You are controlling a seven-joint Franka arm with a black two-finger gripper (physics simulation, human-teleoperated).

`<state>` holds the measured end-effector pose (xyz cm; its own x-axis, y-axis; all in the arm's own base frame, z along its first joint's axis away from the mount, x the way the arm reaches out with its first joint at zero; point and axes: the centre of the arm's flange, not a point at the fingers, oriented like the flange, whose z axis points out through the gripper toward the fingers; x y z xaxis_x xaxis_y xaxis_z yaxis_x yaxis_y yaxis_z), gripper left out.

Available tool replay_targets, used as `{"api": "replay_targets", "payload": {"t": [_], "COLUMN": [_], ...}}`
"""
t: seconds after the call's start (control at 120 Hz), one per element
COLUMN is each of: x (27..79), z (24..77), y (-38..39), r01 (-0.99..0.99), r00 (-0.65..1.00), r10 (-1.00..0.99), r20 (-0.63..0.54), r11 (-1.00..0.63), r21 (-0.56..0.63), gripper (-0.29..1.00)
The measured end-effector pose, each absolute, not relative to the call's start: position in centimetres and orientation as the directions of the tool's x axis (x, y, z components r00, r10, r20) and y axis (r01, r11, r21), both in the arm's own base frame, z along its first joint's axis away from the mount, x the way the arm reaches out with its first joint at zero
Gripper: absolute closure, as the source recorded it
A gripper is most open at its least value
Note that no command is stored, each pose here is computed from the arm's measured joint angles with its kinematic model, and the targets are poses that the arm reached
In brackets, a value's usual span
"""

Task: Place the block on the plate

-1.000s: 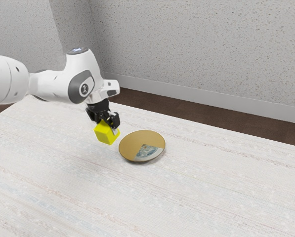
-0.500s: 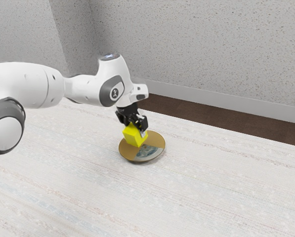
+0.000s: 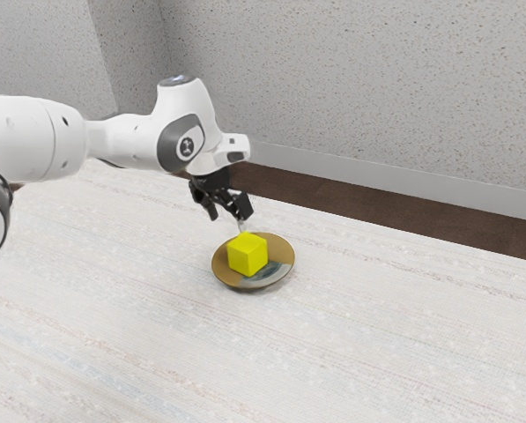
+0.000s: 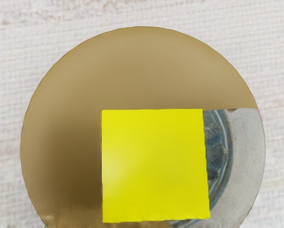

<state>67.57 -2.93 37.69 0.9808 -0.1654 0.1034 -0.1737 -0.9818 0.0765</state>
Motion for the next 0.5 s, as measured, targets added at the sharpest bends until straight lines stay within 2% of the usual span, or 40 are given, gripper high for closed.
{"api": "replay_targets", "payload": {"t": [0.142, 0.283, 0.5], "x": [64.4, 61.5, 58.7], "z": [43.1, 50.1, 56.1], "y": [-0.1, 2.1, 3.2], "r01": [-0.162, -0.158, -0.15], "r00": [0.985, 0.985, 0.986], "r10": [-0.159, -0.158, -0.152], "r20": [0.06, 0.065, 0.07], "r11": [-0.986, -0.987, -0.988], "r21": [0.047, -0.007, -0.037], "gripper": [0.02, 0.01, 0.0]}}
